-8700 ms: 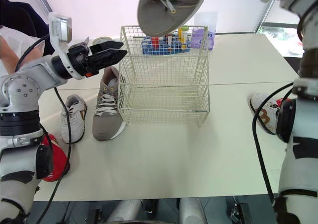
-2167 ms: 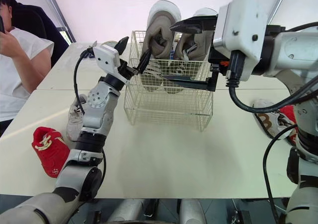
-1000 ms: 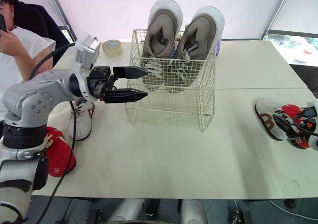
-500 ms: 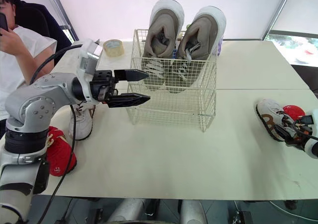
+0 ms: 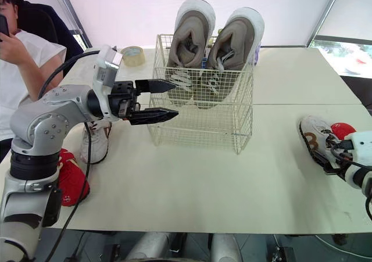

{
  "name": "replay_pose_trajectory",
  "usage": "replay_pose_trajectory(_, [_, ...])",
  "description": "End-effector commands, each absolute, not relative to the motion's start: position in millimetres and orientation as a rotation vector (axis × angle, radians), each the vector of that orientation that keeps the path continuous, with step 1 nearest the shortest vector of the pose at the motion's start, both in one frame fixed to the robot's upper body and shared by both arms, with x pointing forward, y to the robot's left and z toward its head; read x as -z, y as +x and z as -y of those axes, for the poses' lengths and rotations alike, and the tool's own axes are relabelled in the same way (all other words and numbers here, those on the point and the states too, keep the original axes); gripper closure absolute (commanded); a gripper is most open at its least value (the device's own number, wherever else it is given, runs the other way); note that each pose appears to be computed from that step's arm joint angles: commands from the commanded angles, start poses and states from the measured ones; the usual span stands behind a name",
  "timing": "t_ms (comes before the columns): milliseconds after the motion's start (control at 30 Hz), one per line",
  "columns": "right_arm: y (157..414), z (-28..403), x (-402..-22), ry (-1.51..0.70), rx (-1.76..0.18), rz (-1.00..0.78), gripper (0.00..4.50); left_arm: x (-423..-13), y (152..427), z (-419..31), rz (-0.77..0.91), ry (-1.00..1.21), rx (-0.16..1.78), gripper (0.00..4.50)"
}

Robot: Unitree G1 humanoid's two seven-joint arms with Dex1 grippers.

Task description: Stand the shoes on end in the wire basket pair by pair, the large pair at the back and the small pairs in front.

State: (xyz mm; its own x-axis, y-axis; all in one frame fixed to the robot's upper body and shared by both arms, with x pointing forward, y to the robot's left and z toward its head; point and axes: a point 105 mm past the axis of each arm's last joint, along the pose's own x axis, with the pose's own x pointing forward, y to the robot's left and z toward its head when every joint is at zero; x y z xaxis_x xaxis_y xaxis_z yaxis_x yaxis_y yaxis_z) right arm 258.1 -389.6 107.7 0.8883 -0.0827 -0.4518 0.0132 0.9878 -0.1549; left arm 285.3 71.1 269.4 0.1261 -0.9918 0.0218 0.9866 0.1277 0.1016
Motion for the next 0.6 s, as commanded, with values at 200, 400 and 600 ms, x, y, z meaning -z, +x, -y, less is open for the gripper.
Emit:
replay_pose_trajectory(200, [270,385,-130,-0.175,0.025,-0.366,3.91,-284,288,-69,0.165,0.11,1.425,0.0])
replay_pose_trajectory(400, [280,377,-177,-0.213,0.006,-0.205,4.25,-287,293,-73,0.173,0.108,1.403,0.0])
replay_pose_trajectory(600, [283,360,-234,-0.188,-0.052,-0.056,4.25,-288,296,-74,0.18,0.118,1.398,0.0])
